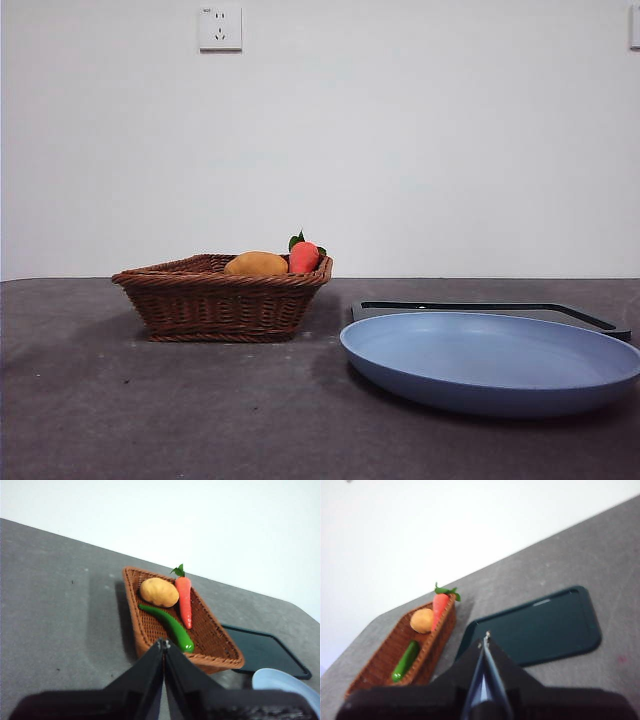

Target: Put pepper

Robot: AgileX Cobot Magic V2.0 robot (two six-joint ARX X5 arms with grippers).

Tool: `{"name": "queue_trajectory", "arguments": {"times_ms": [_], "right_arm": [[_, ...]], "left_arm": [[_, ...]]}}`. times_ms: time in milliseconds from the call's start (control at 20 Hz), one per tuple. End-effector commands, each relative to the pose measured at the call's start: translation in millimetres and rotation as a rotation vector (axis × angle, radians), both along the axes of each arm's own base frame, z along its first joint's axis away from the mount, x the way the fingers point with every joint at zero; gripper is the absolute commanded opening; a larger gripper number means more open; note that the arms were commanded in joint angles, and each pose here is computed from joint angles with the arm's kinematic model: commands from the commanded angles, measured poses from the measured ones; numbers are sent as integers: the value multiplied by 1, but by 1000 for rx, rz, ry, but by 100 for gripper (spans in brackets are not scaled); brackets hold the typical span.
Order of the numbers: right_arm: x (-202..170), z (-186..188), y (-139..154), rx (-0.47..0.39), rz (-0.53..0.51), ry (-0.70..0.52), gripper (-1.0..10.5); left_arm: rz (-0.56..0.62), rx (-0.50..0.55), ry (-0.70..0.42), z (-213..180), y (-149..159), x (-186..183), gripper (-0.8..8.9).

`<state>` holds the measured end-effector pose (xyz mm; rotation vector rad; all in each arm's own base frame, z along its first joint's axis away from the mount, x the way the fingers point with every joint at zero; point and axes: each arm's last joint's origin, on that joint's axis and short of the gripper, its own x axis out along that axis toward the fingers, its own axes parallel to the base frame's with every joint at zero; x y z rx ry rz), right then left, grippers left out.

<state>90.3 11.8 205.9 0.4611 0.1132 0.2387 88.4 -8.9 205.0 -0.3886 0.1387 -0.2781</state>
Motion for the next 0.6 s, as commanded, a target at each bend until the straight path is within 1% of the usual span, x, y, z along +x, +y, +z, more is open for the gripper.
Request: {"name": "queue_trajectory", "arguments": {"times_ms": [50, 300, 500, 600], "right_arm": [[1, 20, 1, -20, 31, 0, 3], [6, 54, 4, -109, 122, 99, 3], [13, 78, 6, -202, 227, 213, 3], [16, 89, 7, -256, 253, 278, 3]], "left_arm": [[-13, -9, 26, 18, 0, 0, 6], [-138, 40, 88, 48, -3, 7, 6], [-262, 95, 157, 66, -6, 15, 6], [-325, 110, 194, 73, -8, 19, 6]]}}
